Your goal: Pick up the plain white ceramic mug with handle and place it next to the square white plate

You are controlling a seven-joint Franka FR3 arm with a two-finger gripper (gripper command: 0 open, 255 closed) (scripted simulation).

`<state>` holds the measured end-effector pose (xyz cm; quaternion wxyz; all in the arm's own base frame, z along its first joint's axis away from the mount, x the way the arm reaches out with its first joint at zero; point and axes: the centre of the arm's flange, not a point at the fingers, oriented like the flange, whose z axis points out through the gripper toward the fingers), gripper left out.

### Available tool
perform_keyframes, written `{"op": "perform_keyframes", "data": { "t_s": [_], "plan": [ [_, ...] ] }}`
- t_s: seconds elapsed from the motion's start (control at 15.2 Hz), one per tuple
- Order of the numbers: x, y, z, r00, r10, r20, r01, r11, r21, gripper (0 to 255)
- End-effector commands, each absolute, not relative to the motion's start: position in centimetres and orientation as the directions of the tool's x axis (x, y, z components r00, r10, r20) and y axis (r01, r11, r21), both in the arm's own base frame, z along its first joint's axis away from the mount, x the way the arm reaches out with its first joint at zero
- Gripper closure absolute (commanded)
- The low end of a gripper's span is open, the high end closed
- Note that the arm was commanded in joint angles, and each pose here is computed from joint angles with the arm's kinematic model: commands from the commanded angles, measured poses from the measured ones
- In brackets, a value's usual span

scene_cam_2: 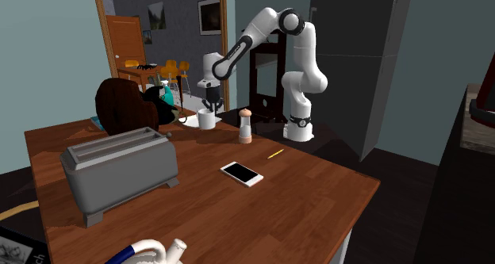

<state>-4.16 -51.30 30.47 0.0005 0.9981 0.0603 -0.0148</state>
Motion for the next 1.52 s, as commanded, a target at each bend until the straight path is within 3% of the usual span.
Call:
{"op": "perform_keyframes", "data": {
  "t_s": [0.0,0.4,0.92,0.99,1.32,1.45],
  "plan": [
    [-4.3,-51.3,29.3,0.992,0.12,-0.029,0.12,-0.993,0.0,255],
    [-4.3,-51.3,25.7,0.992,0.12,-0.029,0.12,-0.993,0.0,255],
    [-4.3,-51.3,25.7,0.992,0.12,-0.029,0.12,-0.993,0.0,255],
    [-4.3,-51.4,25.7,0.992,0.12,-0.029,0.12,-0.993,0.0,0],
    [-4.3,-51.3,25.7,0.992,0.12,-0.029,0.12,-0.993,0.0,0],
    [-4.2,-51.3,28.3,0.992,0.12,-0.029,0.12,-0.993,0.0,0]
  ]
}}
